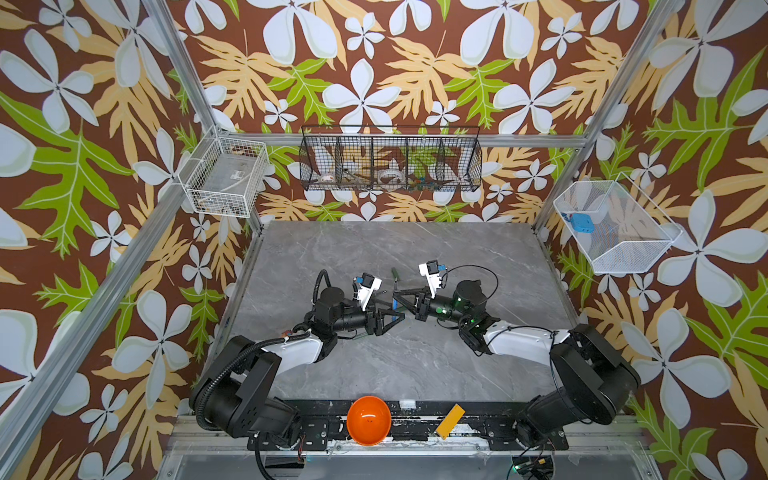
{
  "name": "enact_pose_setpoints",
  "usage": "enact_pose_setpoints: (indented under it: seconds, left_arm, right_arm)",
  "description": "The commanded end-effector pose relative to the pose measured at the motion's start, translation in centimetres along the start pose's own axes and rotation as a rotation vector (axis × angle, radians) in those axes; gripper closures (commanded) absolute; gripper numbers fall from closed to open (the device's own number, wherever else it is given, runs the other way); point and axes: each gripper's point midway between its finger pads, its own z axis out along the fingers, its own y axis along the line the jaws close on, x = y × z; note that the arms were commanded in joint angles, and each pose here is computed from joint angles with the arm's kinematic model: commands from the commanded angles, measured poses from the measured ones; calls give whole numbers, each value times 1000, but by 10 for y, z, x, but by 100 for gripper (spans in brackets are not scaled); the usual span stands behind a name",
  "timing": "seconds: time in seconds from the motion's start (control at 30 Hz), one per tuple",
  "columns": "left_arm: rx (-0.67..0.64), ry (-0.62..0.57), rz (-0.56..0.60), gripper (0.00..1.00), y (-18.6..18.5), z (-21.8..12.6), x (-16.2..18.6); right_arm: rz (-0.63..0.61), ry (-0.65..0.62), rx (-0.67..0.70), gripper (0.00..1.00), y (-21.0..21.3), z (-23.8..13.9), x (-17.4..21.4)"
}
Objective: Insert the pens into the pen caps
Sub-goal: 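Open the right gripper and withdraw it while the left gripper holds the pen upright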
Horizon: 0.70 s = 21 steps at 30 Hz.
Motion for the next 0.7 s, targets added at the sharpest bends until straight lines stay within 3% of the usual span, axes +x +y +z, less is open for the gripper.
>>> enact_pose_setpoints:
  seconds: [0.0, 0.17, 0.33, 0.4, 0.57, 0.67]
  left_arm:
    - [49, -20, 31, 33, -11, 0, -9]
    - [47, -20, 31, 53, -11, 0, -10]
    - [31, -20, 31, 90, -9, 1, -11]
    - [16, -24, 36, 100, -7, 0, -11]
    - [-74, -20, 56, 100, 6, -2, -11]
    - [-169, -20, 72, 100, 20, -6, -11]
  right_arm:
    - [-21, -39, -46, 95, 10, 3, -8]
    - [-22, -35, -47, 95, 10, 3, -6]
    - [-28, -28, -42, 95, 10, 2, -1]
    - [-28, -20, -35, 88, 9, 0, 1]
    - [-65, 36, 52, 62, 4, -7, 3]
    - [-116, 166, 312, 59, -25, -20, 2]
